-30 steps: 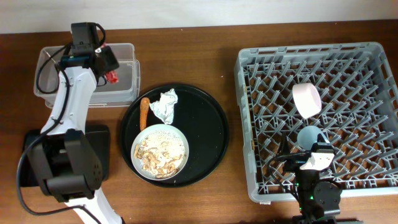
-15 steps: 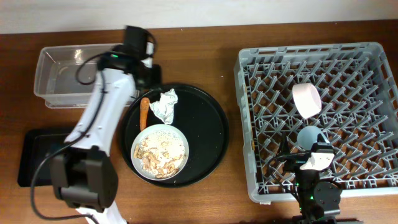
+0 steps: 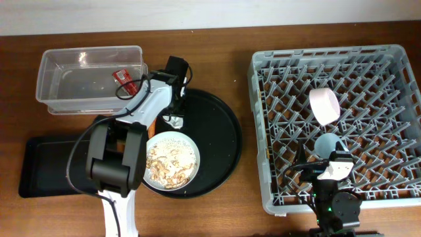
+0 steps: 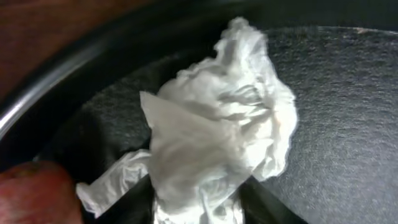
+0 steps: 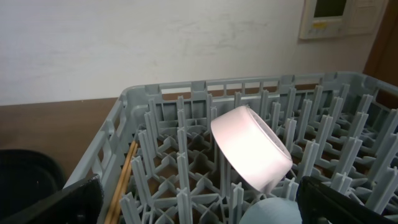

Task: Sort waste into correct bins and load items into the dishwasher rack
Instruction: 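Grasp the crumpled foil with the left gripper, then drop the crumpled foil into the clear bin, then grasp the orange carrot on the platter with the left gripper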

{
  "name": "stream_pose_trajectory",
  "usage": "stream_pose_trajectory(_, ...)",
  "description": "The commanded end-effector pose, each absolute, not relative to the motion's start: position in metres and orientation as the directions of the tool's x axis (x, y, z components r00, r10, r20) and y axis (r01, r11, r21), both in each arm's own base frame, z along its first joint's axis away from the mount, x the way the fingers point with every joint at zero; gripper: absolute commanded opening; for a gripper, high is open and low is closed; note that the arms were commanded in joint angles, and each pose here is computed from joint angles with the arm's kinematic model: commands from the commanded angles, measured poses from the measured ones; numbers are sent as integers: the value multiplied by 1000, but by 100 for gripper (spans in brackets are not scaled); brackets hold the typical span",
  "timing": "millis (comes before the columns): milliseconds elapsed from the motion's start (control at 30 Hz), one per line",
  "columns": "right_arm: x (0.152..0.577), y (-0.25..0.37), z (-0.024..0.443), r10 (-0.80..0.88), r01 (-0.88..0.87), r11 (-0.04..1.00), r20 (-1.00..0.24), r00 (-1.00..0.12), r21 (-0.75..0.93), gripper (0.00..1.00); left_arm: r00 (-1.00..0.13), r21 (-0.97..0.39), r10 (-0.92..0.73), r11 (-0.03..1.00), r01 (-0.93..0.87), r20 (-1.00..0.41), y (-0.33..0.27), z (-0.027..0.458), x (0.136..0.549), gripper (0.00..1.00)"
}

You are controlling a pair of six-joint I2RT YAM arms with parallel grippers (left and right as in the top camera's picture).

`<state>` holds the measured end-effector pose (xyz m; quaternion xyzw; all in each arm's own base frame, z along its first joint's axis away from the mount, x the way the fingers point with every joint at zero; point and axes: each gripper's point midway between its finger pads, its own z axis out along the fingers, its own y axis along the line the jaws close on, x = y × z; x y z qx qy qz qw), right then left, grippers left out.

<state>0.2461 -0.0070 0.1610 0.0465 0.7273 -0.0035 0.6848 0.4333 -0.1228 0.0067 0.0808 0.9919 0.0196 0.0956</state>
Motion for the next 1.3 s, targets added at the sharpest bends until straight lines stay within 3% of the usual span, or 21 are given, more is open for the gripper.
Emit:
stream_pose_trajectory(0,246,-8,158,59,76,996,-996,-64,54,98,-969,69,173,984,163,-177,-120,16,434,4)
stream_pose_trajectory(200,246,-8,158,59,76,996,-996,-64,54,98,-945,15,120,992,121,-305,-117,111,453,0)
stream_pose_trajectory(333,246,-8,158,59,76,996,-996,-64,54,98,-878,110,-40,988,-105,-477,-45,169,481,0)
stream_pose_trajectory(567,246,-8,158,59,76,996,-996,-64,54,98,-808,55,-189,963,-264,-559,30,157,519,1)
stream_pose_trajectory(600,246,-8,158,59,76,996,-996,-64,54,98,-804,47,-195,963,-266,-562,32,154,522,6)
stream_pose_trajectory(700,246,-8,158,59,76,996,-996,-64,54,98,-799,7,-188,972,-234,-572,29,158,527,45)
stream_pose_trajectory(867,246,-8,158,59,76,996,-996,-64,54,98,-799,0,-147,983,-181,-583,11,199,510,64)
stream_pose_trajectory(967,246,-8,158,59,76,996,-996,-64,54,98,-836,12,-113,990,-142,-537,-7,213,480,72)
stream_pose_trajectory(1067,246,-8,158,59,76,996,-996,-64,54,98,-899,30,-80,994,-103,-431,-23,207,445,63)
stream_pose_trajectory(1267,246,-8,158,59,76,996,-996,-64,54,98,-977,58,-14,998,-27,-214,-51,155,396,63)
